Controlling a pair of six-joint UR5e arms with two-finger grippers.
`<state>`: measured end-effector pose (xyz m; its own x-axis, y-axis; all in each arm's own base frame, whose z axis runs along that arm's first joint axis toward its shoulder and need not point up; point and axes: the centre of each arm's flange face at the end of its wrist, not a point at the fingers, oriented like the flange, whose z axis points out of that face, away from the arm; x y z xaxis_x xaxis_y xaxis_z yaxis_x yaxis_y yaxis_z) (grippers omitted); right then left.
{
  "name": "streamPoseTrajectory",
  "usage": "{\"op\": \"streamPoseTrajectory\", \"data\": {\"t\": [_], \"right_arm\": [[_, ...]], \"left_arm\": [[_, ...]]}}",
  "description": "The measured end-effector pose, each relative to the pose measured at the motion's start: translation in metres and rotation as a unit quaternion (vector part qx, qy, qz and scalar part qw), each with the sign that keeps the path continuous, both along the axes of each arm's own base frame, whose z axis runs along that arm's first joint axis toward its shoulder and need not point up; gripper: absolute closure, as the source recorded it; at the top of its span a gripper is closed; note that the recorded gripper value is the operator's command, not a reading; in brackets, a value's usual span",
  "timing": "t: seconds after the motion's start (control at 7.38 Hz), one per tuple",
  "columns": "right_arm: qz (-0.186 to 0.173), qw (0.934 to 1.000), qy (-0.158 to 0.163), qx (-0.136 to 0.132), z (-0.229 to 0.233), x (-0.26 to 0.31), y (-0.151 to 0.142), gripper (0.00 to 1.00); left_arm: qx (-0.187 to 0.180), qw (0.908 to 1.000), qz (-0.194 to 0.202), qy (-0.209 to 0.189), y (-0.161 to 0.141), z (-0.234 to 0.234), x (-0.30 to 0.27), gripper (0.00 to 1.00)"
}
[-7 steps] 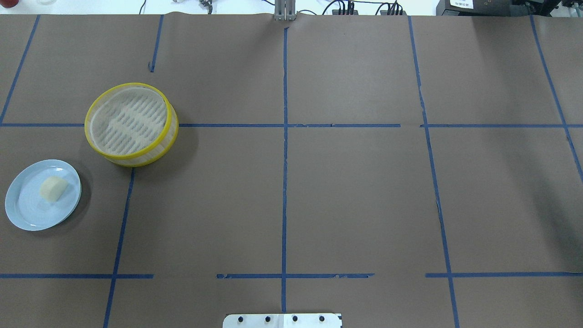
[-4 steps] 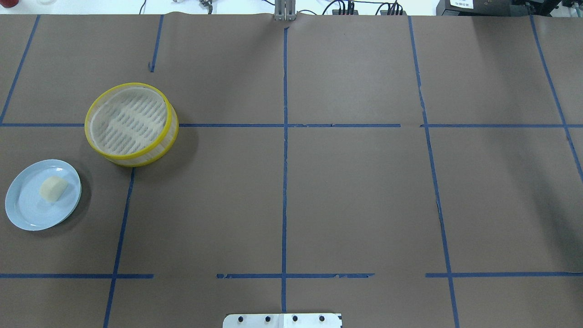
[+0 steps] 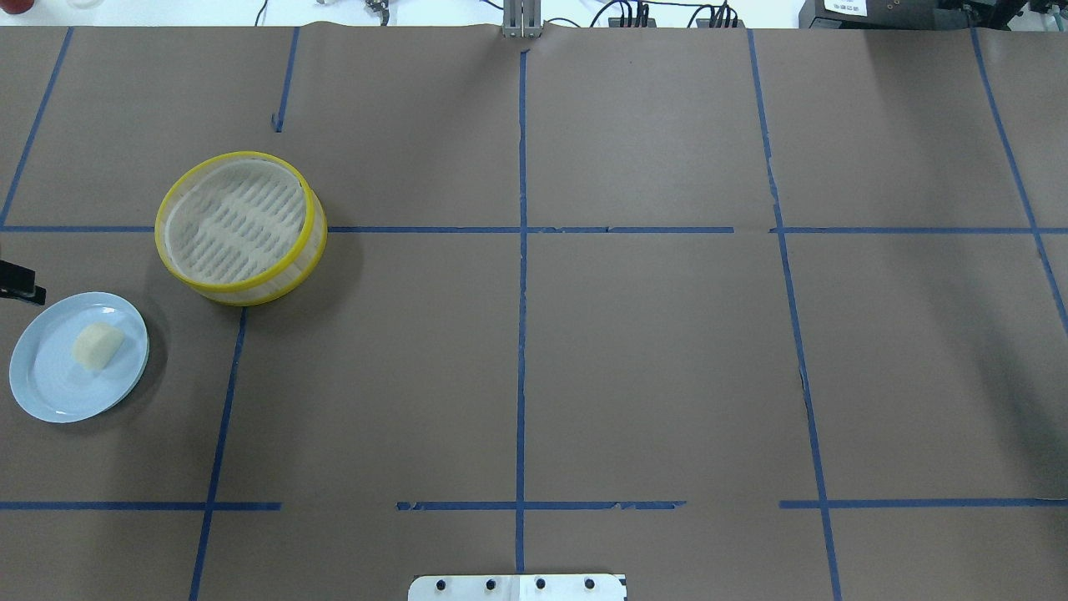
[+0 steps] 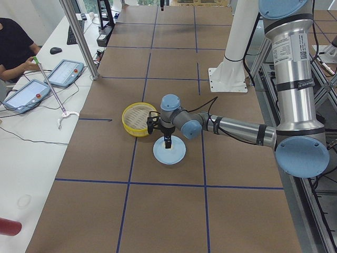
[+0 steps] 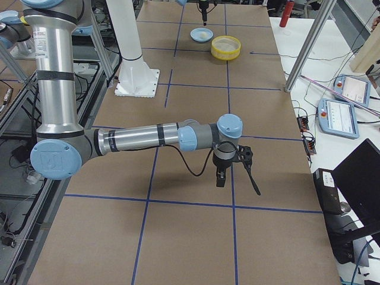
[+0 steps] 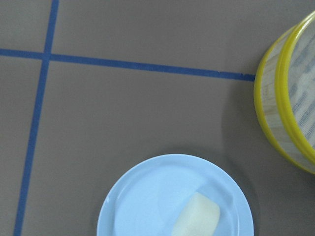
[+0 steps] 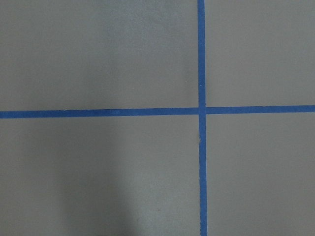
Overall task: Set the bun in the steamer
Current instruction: 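Move the left gripper over the pale bun on the blue plate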
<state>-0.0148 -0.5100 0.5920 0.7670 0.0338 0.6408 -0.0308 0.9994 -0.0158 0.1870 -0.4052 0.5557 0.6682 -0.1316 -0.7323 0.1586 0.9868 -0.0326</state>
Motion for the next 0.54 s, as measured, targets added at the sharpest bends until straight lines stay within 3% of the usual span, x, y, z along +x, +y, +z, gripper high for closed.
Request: {"op": "streamPoseTrajectory", "data": {"t": [0.54], "right_arm": [[0.0,1.0,0.0,0.0,0.0,0.0,0.0,0.0]], "left_arm": [[0.009,0.9999,0.01,0.005,0.001,0.029,0.04,0.0]]}}
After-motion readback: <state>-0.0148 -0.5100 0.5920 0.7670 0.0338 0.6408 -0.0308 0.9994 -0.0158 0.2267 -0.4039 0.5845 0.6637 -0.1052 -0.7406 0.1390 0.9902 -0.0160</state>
